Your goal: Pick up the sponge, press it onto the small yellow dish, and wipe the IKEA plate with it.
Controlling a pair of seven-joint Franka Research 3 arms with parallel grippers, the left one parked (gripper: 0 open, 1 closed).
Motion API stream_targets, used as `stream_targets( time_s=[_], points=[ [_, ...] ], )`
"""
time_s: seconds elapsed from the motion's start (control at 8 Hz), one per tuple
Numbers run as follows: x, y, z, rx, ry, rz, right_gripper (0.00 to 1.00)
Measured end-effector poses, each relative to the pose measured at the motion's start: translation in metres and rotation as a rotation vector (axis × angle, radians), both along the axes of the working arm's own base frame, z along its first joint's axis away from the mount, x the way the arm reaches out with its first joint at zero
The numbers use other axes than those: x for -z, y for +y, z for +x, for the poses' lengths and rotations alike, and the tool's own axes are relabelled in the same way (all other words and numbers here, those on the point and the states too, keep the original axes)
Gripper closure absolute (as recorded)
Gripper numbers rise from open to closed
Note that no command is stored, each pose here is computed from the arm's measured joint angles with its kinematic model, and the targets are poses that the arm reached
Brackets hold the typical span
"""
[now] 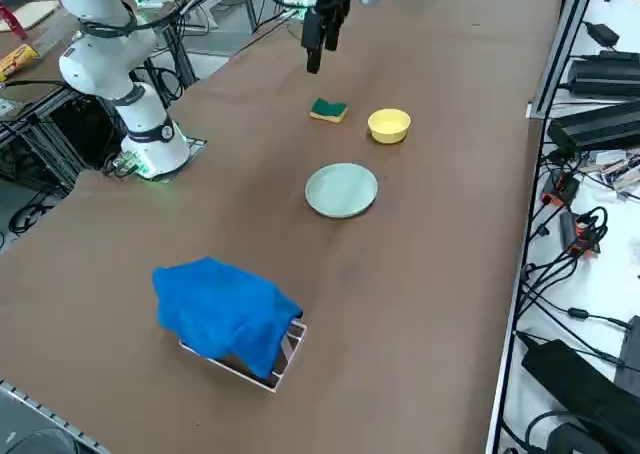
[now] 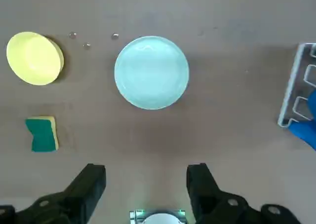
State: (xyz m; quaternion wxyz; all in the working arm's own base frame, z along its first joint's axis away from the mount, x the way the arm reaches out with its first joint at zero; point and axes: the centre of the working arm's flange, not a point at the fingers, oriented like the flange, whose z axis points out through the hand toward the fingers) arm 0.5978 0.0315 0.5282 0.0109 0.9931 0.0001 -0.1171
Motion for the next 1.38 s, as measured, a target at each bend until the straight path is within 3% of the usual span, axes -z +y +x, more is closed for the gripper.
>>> stream_targets(
  time_s=[0.38, 0.75, 1.0, 1.38],
  points=[
    [0.07, 0.076, -0.017, -0.009, -0.077, 0.003, 0.0],
    [0.145, 0.178, -0.088, 0.02, -0.17, -0.002, 0.0],
    [0.188, 0.225, -0.141, 0.048, -0.192, -0.004, 0.0],
    [0.216, 0.261, -0.174, 0.09, -0.215, 0.002, 0.0]
  ],
)
